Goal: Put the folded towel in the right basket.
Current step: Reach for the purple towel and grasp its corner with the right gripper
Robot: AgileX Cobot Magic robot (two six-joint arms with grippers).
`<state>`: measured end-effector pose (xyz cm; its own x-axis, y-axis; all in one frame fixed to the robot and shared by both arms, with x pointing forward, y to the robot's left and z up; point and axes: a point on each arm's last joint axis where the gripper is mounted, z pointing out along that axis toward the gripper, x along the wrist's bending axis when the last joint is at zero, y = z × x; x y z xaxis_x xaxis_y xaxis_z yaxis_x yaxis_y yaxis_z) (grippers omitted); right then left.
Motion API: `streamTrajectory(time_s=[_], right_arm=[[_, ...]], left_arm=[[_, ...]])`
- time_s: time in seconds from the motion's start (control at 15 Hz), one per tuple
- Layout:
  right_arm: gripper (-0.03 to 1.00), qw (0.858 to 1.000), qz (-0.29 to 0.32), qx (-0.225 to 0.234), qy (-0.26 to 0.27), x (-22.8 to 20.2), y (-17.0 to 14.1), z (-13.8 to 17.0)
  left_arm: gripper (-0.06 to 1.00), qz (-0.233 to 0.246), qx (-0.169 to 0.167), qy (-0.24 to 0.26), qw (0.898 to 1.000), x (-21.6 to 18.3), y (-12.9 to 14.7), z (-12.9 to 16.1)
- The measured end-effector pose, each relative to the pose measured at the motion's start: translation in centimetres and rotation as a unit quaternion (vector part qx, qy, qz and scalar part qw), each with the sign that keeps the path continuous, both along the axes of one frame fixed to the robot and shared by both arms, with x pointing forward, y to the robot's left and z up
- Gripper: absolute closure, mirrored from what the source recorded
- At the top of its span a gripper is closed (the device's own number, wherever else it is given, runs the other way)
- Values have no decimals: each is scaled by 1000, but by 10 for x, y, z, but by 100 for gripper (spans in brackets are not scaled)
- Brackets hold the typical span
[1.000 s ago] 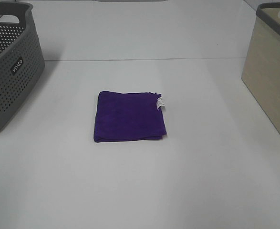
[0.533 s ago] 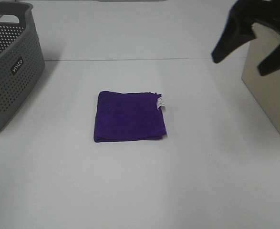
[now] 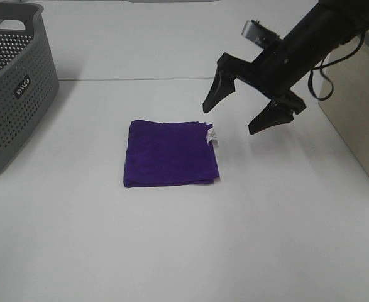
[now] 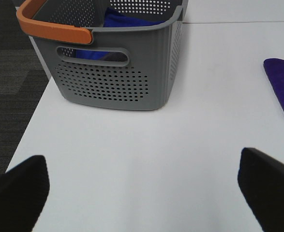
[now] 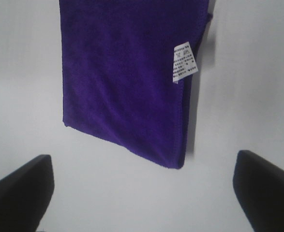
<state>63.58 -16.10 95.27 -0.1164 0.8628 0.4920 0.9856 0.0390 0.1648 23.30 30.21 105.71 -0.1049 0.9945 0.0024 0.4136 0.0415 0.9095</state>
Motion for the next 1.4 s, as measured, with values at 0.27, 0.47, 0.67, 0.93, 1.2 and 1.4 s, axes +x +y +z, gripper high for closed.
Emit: streamTrajectory(time_s=[0.27, 0.47, 0.67, 0.93, 1.2, 1.4], right_arm=[[0, 1000, 0, 12, 7, 12, 5, -45], [1, 1000, -4, 14, -13, 17, 6, -56], [1, 1000, -4, 7, -14, 20, 5, -71], [1, 1000, -8, 14, 3, 20, 7, -80], [1, 1000, -3, 17, 8, 17, 16, -83], [3, 999, -4, 46, 27, 11, 47, -94]], left_arm=[[-5, 0, 0, 0, 1000, 0, 0, 0], [-5, 0, 0, 0, 1000, 0, 0, 0], [-5, 0, 0, 0, 1000, 0, 0, 0], [-5, 0, 0, 0, 1000, 0, 0, 0], [-5, 0, 0, 0, 1000, 0, 0, 0], [-5, 0, 0, 0, 1000, 0, 0, 0]])
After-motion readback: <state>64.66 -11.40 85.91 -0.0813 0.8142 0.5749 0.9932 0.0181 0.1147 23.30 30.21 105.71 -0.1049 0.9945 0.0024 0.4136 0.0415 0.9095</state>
